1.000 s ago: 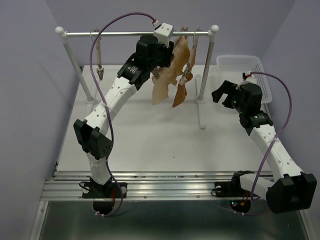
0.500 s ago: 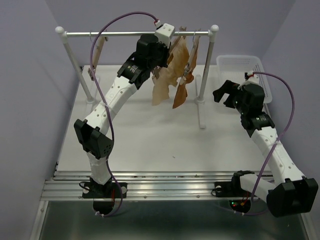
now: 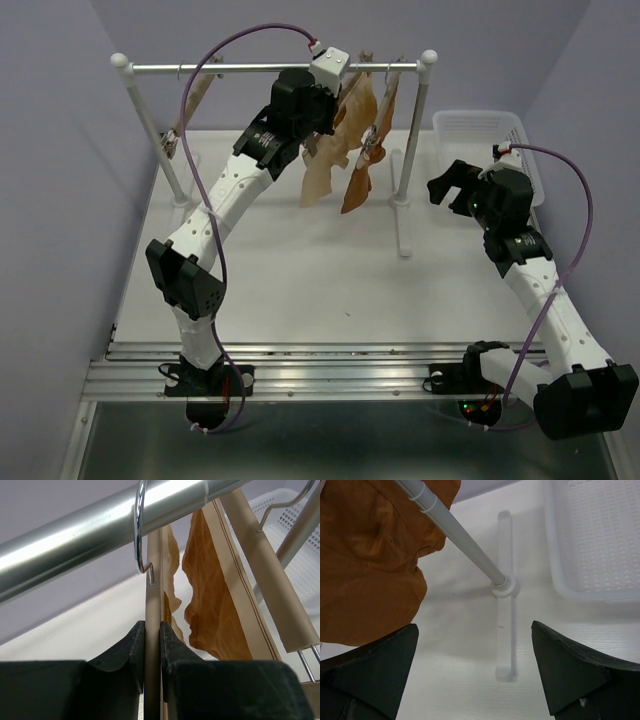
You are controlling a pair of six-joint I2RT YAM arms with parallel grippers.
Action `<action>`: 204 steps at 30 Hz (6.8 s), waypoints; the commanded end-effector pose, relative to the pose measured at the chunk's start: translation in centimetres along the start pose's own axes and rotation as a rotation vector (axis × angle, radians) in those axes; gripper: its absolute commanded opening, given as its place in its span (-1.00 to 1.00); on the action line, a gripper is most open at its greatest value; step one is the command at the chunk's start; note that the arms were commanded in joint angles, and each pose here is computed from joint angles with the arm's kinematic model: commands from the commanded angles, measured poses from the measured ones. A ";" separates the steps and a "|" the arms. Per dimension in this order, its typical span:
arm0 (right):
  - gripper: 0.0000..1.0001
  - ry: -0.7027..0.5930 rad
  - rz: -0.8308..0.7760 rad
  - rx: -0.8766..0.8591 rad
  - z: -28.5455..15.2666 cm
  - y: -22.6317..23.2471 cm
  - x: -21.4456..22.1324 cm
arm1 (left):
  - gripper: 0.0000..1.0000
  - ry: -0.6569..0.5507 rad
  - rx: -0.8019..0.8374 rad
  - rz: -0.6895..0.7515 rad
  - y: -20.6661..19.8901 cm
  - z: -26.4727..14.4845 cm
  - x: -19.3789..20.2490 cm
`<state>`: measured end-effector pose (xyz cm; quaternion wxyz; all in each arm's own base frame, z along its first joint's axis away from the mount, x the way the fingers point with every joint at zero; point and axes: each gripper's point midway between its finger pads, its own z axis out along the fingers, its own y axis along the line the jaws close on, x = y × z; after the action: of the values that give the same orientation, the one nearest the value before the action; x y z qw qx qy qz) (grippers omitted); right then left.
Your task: Remove the underwear clipped to the hanger
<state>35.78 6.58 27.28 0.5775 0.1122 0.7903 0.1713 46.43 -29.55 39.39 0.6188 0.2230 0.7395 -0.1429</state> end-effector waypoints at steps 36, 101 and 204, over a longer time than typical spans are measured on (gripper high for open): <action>1.00 -0.086 -0.305 -0.431 -2.6 7.9 -4.2 | -1.00 -0.187 -0.125 -0.124 2.7 -13.2 -0.2; 1.00 0.355 -0.425 -1.414 -8.4 26.1 0.2 | -1.00 -0.151 0.585 -0.247 -9.2 -32.2 11.1; -0.98 0.239 -0.741 -1.607 -13.4 26.3 3.7 | -1.00 -0.147 0.481 -0.309 -7.7 -31.5 11.5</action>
<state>21.78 30.09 37.22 0.4204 -0.6112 0.4686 0.4797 13.20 -19.18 31.23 0.5273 0.2530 0.6930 -0.4216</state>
